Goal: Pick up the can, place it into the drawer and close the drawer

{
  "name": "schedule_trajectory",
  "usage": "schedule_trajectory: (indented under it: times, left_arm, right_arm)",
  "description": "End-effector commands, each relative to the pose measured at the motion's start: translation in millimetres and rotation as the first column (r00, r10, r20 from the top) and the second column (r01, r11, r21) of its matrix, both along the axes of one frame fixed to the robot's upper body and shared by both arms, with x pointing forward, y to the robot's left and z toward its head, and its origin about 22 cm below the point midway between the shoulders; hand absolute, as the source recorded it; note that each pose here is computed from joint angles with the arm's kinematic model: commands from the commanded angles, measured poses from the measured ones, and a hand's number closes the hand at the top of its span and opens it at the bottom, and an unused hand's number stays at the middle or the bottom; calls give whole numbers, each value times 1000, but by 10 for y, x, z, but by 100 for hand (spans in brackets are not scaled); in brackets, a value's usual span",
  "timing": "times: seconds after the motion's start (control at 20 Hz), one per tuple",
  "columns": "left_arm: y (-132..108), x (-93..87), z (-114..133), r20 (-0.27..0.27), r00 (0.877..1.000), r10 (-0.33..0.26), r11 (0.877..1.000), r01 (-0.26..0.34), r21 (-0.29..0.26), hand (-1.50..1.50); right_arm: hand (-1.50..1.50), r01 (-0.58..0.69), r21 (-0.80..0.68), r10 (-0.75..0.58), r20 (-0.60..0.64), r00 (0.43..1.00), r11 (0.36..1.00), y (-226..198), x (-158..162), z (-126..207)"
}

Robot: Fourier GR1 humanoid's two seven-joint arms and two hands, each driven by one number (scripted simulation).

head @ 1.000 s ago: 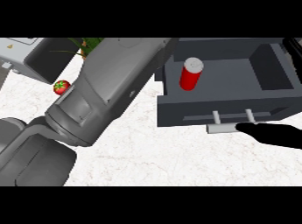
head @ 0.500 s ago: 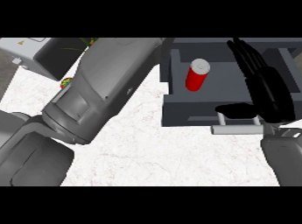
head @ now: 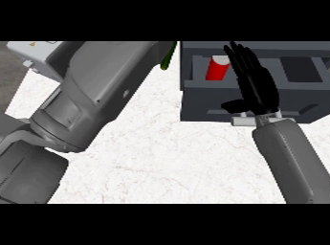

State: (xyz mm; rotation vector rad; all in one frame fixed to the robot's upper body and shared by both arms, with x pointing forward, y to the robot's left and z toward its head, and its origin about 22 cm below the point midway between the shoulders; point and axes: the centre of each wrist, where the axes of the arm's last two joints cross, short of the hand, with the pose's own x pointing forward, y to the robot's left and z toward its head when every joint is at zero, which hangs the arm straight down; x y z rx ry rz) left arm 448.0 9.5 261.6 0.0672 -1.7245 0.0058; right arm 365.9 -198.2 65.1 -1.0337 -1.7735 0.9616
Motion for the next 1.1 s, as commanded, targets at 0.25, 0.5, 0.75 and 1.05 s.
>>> schedule_trajectory:
  times: [0.25, 0.5, 0.75, 1.05]
  left_arm:
    - [297, 57, -32, -13, 1000, 14, 1000, -14, 19, -150]
    - [444, 52, -42, -22, 1000, 4, 1000, -4, 6, -150]
    - [653, 55, 83, -25, 1000, 5, 1000, -5, 7, -150]
    - [830, 24, -99, -54, 998, -17, 1000, 18, 21, -150]
  right_arm:
    - [-150, 119, -5, -117, 115, 986, 993, 267, 462, -60]
    - [-150, 163, -28, -157, 156, 975, 986, 198, 689, 93]
    - [-150, 155, -32, -146, 185, 972, 987, 271, 831, 228]
    - [-150, 186, -18, -178, 223, 958, 982, 294, 981, 556]
